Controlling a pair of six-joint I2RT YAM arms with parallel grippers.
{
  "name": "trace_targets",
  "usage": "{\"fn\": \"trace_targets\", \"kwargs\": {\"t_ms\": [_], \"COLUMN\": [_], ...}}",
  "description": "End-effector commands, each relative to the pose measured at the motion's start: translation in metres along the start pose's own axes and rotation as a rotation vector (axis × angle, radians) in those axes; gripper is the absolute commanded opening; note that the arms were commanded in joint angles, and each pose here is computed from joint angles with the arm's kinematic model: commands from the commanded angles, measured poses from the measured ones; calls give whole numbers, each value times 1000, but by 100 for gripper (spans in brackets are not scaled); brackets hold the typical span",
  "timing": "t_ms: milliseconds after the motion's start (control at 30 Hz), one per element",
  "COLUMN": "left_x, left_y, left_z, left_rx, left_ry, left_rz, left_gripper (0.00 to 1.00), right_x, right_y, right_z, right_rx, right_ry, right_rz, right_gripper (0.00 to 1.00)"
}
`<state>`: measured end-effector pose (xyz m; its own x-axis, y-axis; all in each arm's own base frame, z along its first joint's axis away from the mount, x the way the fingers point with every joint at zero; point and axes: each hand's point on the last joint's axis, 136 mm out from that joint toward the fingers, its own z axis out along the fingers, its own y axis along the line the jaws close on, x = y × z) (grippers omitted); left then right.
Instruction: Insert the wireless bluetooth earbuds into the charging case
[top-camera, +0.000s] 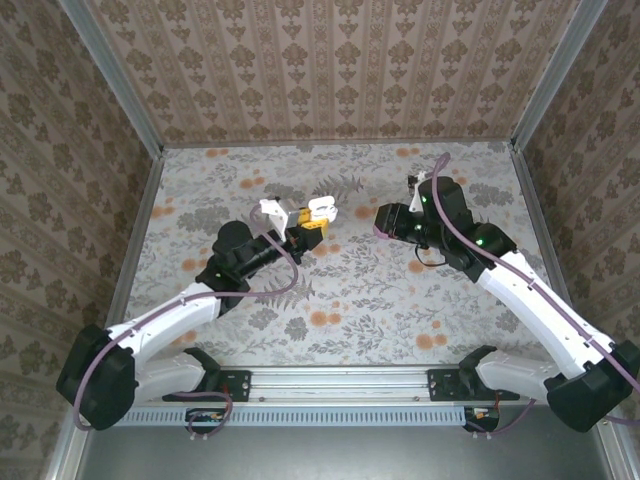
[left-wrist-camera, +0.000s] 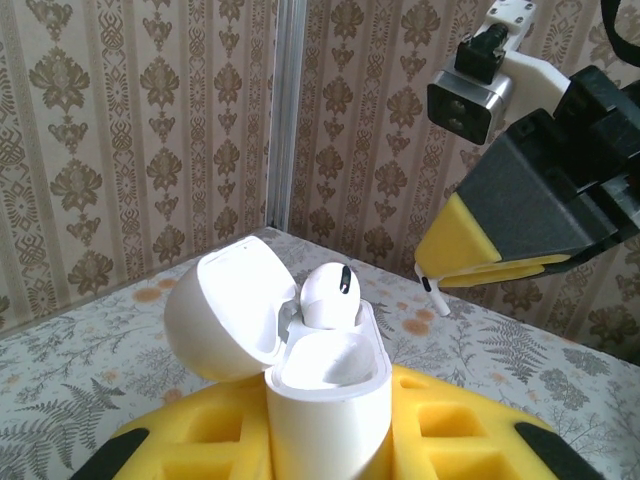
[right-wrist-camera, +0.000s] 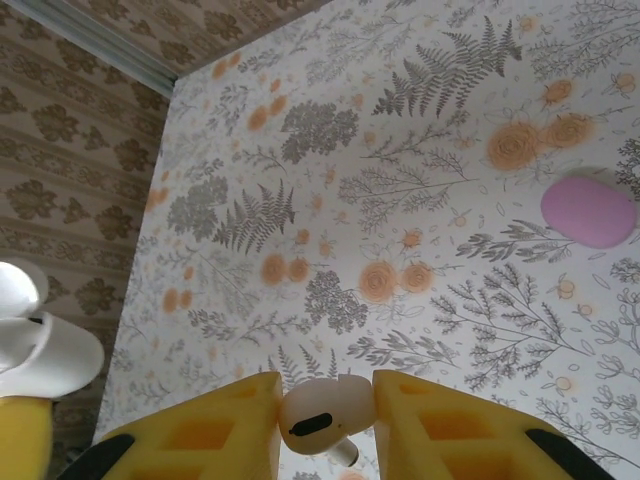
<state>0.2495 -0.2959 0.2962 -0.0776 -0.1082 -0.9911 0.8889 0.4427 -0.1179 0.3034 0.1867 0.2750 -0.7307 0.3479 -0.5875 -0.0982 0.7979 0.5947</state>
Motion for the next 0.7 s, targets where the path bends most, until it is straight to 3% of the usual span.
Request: {"fn": "trace_targets", "kwargs": {"t_ms": [0,667], "left_x": [-21,-20], "left_y": [-7,-11], "left_z": [4,5], "left_rx": [34,43], "left_ry": [-61,-71], "left_rz": [11,4], "left_gripper": [25,25], "right_x": [-18,-37], "right_y": [28,105], "right_z": [-16,-23], "right_rx": [-93,-315], "right_ry": [-65,-165], "right_rz": [31,49], "right_gripper": [31,31]}}
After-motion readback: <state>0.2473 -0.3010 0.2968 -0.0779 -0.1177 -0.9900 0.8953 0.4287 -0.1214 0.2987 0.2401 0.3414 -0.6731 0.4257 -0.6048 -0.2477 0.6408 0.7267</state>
